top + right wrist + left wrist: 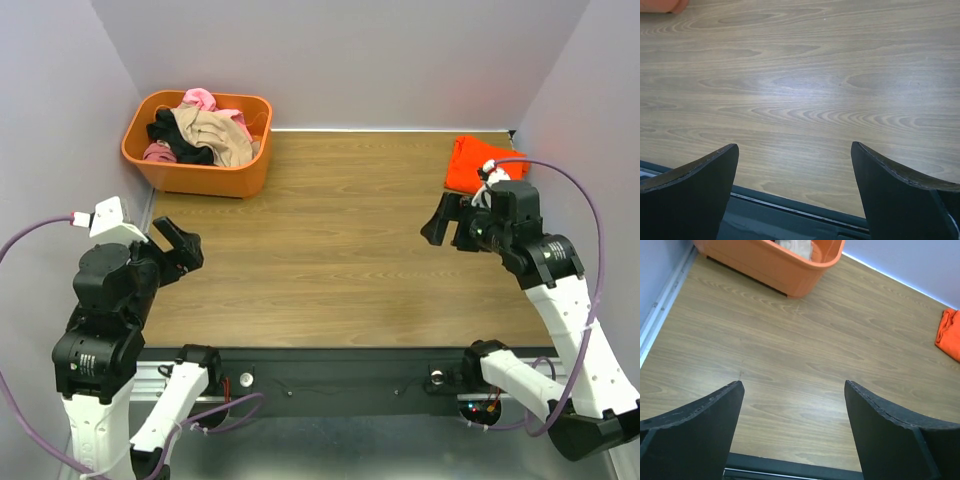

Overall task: Fold and stack the t-shirts
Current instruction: Grab the tshirt from the pile

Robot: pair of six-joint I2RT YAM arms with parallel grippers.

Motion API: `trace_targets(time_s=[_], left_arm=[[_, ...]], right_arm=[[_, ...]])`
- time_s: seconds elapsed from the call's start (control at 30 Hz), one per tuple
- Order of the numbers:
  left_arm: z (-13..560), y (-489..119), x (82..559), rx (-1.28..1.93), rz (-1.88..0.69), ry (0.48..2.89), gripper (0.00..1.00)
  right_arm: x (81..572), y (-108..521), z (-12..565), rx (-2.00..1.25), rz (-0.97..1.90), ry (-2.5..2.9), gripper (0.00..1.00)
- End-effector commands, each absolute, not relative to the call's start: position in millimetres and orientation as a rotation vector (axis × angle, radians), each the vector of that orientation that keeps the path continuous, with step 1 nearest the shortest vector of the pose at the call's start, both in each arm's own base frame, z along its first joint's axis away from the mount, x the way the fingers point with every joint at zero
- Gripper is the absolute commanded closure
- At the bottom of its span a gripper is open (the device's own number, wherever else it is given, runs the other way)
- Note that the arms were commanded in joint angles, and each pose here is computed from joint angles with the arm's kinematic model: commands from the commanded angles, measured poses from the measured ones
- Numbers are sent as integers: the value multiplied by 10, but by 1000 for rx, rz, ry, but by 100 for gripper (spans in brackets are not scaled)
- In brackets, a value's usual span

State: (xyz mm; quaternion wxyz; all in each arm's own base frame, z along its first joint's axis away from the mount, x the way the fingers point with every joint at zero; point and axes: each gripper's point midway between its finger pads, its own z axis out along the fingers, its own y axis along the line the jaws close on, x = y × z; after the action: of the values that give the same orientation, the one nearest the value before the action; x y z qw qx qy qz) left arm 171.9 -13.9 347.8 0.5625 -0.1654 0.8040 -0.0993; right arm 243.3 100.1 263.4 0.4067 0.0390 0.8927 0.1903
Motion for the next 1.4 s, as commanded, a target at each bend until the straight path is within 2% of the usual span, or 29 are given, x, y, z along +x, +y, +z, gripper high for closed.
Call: trace_targets(time_s=[0.0, 0.07, 0.23, 0.47, 0.53, 0.63, 0.8, 0.93, 1.03, 1.23, 1.37], left_arm=[[3563, -66, 1778, -377, -179, 1871, 5], [3572, -70, 1818, -378, -181, 1860, 2], [3579, -115, 2100, -364, -179, 1865, 1], [3813, 135, 2876, -469, 30, 1849, 1], [3999, 220, 3089, -469, 57, 1799, 2], [3960, 232, 3541, -449, 30, 1832, 2], [3662, 459, 4259, -493, 43, 1882, 3], [3611, 558, 4733, -486, 26, 1869, 9], [3337, 627, 5153, -485, 15, 1916, 11], [3247, 643, 5708, -492, -26, 1879, 13], [2962, 682, 6054, -521, -35, 1891, 14]], right_arm=[[2397, 927, 2874, 109, 460, 2179, 0], [2383, 914, 2878, 110, 454, 2180, 0], [2362, 884, 2878, 135, 443, 2184, 0], [2460, 823, 2950, 204, 405, 2171, 0], [2503, 840, 2993, 220, 415, 2164, 0], [2598, 839, 2950, 273, 405, 2182, 0], [2766, 851, 2943, 311, 395, 2175, 0], [2928, 852, 2904, 338, 373, 2175, 0], [3049, 899, 2789, 360, 380, 2197, 0], [3304, 1032, 2508, 363, 399, 2270, 0], [3475, 1105, 2390, 357, 401, 2314, 0]])
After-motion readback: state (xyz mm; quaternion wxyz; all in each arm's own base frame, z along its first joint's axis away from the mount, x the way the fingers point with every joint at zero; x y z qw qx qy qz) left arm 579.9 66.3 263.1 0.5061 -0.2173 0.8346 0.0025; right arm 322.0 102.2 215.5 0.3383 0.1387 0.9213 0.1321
